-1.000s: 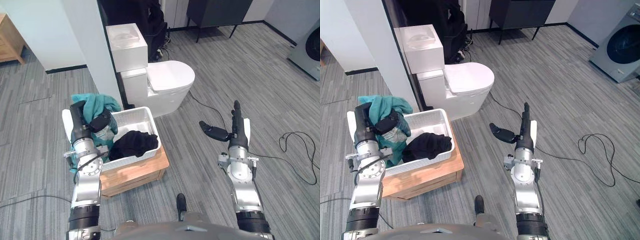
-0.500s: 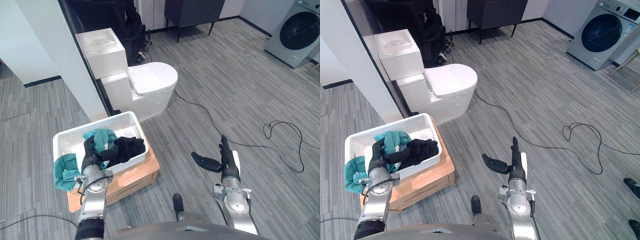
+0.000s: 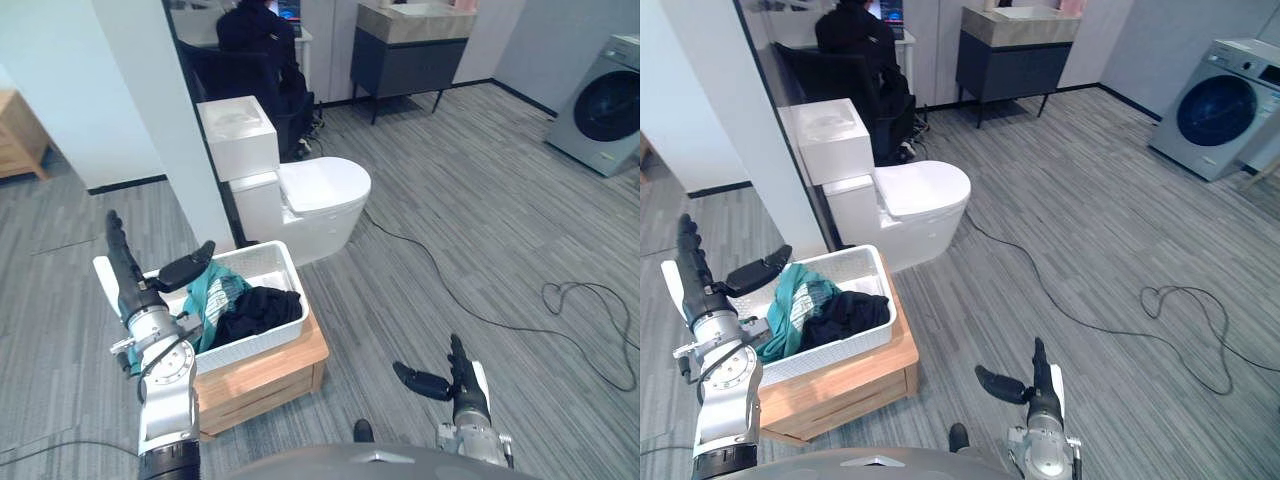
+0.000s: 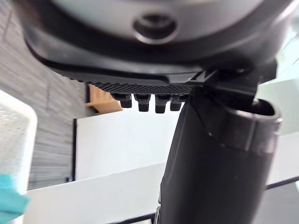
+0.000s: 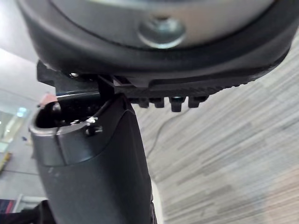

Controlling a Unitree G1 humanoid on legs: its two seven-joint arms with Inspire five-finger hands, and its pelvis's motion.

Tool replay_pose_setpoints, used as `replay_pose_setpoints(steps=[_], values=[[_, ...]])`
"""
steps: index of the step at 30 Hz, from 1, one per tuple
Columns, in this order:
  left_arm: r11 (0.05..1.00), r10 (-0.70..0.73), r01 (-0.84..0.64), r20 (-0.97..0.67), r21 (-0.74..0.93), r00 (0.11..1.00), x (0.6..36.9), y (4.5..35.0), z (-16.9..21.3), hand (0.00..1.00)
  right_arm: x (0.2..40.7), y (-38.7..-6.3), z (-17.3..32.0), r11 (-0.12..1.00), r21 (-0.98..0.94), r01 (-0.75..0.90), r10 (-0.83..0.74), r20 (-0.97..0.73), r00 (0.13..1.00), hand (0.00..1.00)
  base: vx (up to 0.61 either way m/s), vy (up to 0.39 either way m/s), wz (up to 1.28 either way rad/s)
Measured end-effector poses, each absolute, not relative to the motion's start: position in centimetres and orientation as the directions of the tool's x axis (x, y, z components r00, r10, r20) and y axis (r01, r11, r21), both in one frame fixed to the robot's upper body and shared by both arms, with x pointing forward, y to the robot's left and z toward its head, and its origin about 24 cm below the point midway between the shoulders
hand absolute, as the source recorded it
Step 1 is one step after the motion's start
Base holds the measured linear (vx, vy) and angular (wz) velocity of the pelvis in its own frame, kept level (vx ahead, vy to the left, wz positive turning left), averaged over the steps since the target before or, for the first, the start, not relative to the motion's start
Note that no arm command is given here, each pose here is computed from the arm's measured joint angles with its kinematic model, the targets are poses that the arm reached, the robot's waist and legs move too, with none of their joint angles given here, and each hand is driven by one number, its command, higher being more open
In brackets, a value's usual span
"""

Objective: Tidy up the quilt and then pick up the clothes from the bed and put them into the laundry hamper

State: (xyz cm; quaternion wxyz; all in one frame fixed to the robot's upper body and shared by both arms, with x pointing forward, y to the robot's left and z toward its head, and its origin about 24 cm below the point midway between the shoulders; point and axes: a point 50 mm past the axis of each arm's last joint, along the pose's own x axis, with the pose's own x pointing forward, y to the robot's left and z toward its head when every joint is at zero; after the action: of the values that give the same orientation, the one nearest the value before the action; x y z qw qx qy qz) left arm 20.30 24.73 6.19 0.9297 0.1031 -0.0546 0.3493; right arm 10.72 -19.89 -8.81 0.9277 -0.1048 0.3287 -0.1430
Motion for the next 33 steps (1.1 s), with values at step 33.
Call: replay_pose_setpoints(steps=[33], values=[[0.751,0.408,-0.623,-0.896,0.22,0.176,2.7,21.1,-16.4,1.0,4.8,-21.3,-16.0,0.861,-0.259,0.439,-0.399,-0.878,0.265,1.0,0.0,0.002,0.06]])
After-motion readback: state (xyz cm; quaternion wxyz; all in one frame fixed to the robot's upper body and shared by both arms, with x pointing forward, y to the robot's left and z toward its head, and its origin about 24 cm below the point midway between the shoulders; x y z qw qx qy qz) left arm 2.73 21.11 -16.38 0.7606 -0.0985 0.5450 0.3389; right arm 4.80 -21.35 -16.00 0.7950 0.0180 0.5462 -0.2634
